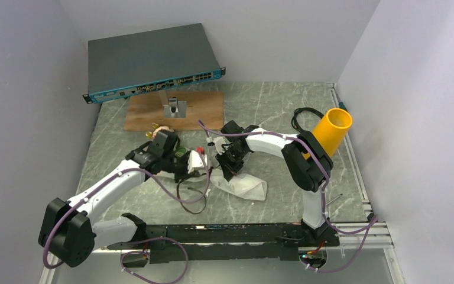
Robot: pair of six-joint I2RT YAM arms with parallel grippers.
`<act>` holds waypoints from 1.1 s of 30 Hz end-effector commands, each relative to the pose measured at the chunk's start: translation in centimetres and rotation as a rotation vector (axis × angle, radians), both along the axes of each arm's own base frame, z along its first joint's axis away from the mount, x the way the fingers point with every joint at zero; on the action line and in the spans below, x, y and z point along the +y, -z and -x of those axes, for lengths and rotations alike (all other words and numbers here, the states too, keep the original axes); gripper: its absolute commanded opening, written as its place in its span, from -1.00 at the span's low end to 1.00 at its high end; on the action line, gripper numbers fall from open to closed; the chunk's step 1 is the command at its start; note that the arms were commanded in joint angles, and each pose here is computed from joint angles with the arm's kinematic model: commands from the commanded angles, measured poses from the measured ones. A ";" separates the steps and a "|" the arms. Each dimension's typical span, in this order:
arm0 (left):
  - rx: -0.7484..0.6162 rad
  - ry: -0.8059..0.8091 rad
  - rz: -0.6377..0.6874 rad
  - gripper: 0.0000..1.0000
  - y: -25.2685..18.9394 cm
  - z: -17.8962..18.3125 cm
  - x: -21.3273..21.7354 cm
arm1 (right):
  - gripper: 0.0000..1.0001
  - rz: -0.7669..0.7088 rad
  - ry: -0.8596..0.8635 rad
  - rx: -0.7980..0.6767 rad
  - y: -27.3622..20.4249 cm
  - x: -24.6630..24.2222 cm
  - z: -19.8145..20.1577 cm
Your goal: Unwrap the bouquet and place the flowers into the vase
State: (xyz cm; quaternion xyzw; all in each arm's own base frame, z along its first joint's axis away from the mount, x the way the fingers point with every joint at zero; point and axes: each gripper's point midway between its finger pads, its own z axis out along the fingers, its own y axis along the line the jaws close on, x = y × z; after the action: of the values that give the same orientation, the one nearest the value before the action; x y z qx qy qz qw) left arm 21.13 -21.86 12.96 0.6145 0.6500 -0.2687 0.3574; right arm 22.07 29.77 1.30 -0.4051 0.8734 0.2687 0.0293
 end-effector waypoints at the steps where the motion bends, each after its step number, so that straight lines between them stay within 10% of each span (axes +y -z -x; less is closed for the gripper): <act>1: 0.022 0.212 -0.104 -1.00 3.4 5.2 2.4 | -1.00 0.214 0.023 -0.010 5.5 -3.7 0.0; 8: 0.025 0.282 -0.132 -1.00 3.6 6.0 2.9 | -1.00 0.212 0.021 -0.011 5.3 -3.6 -0.1; 12: 0.034 0.186 -0.045 0.03 0.6 3.6 0.7 | -1.00 0.201 0.016 -0.008 5.1 -3.4 -0.1; 14: 0.022 0.141 0.018 0.16 -1.1 2.3 -0.6 | -1.00 0.194 0.013 -0.007 5.0 -3.3 -0.1; 33: -0.121 0.130 -0.039 -0.23 3.3 -3.7 -4.3 | -1.00 0.161 0.003 0.011 4.4 -2.9 0.4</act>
State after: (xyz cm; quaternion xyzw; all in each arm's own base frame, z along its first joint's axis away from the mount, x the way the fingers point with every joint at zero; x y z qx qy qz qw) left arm 23.16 -25.32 9.47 0.6615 0.6143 -0.2601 0.3426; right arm 22.05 29.82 1.38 -0.4028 0.8739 0.2712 0.0236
